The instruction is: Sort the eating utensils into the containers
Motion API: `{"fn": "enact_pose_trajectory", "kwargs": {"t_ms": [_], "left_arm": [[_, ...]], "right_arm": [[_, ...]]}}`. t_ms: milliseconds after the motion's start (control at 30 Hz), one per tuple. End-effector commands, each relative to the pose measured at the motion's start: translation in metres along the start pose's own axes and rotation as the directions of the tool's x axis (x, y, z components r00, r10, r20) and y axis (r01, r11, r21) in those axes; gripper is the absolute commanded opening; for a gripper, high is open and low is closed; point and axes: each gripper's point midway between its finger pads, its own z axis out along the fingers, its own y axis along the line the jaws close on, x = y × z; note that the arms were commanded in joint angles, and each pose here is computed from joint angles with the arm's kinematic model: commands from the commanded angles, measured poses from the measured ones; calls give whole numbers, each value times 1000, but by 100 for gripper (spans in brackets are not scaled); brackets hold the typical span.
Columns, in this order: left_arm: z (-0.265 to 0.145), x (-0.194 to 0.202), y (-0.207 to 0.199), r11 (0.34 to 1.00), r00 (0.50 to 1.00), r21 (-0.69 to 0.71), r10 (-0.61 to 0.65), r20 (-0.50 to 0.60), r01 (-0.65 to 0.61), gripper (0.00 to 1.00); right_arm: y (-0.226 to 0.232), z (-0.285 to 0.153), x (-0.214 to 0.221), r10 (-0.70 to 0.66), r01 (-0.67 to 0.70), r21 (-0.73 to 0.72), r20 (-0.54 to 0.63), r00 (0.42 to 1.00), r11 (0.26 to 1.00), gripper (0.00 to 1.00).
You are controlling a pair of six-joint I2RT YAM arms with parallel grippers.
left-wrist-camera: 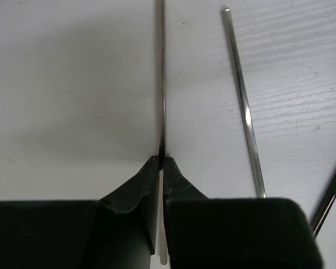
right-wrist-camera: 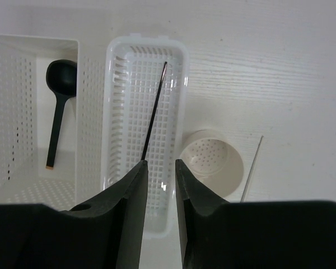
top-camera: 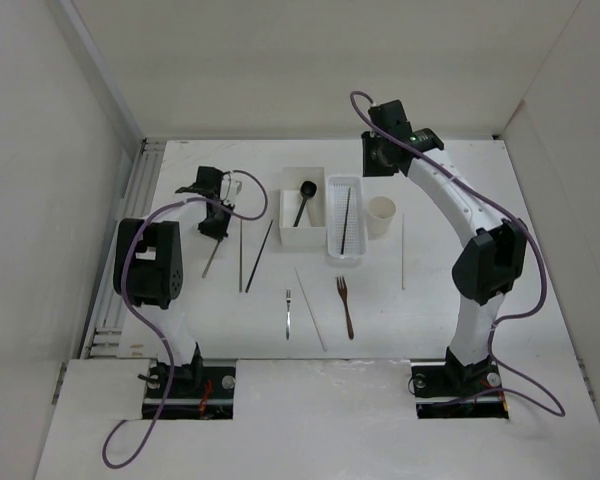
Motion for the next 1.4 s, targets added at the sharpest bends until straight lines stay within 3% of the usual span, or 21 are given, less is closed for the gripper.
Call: {"fn": "enact_pose_trajectory", "kwargs": {"t_ms": [0, 300, 400, 433, 533, 567, 600, 633, 667, 733, 833, 867, 1033, 1067, 1167, 1367], "left_arm": [[-17, -9, -1, 988, 992, 87, -125, -14, 126, 0], [-81, -82, 4, 967, 954, 162, -226, 199, 195, 0], [-110, -109, 2, 956, 924, 200, -266, 274, 216, 0], [-117, -117, -1, 950, 916, 224, -276, 291, 215, 0], [-162, -156, 2, 940, 858, 262, -313, 406, 219, 0], [-173, -166, 4, 938, 842, 267, -320, 435, 219, 0], [-198, -185, 6, 939, 808, 278, -321, 494, 203, 0], [-210, -194, 3, 938, 791, 287, -323, 519, 195, 0], [-222, -203, 4, 932, 766, 300, -342, 545, 204, 0], [-249, -223, 4, 929, 711, 313, -355, 607, 197, 0], [-287, -240, -6, 914, 637, 356, -393, 663, 193, 0], [-291, -242, -11, 909, 631, 371, -403, 663, 191, 0], [-311, -247, -22, 893, 598, 411, -434, 674, 185, 0], [-311, -247, -22, 888, 596, 419, -444, 669, 192, 0], [-312, -247, -27, 884, 598, 428, -450, 664, 190, 0], [-315, -247, -36, 884, 604, 435, -444, 661, 174, 0]], "right_arm": [[-2, -21, -20, -6, 7, -11, 84, 996, 1000, 32], [24, -36, -28, -64, 80, -106, 151, 987, 991, 32], [49, -51, -38, -103, 148, -203, 216, 971, 968, 32], [77, -62, -44, -113, 192, -297, 264, 958, 935, 32], [125, -88, -53, -120, 289, -468, 359, 926, 835, 50], [156, -109, -60, -103, 358, -568, 430, 897, 741, 55], [172, -121, -65, -75, 377, -612, 460, 885, 696, 66], [186, -126, -65, -36, 366, -660, 457, 889, 656, 71], [209, -145, -74, 8, 417, -702, 516, 857, 577, 77], [234, -140, -74, 43, 403, -752, 495, 868, 521, 89], [266, -155, -87, 79, 418, -795, 498, 864, 440, 96], [274, -138, -83, 79, 383, -818, 457, 886, 430, 96], [296, -145, -97, 131, 386, -841, 461, 878, 379, 88], [296, -134, -96, 131, 372, -838, 454, 881, 400, 81], [291, -115, -97, 158, 311, -826, 426, 891, 470, 77], [296, -101, -93, 150, 306, -829, 416, 897, 469, 67]]}}
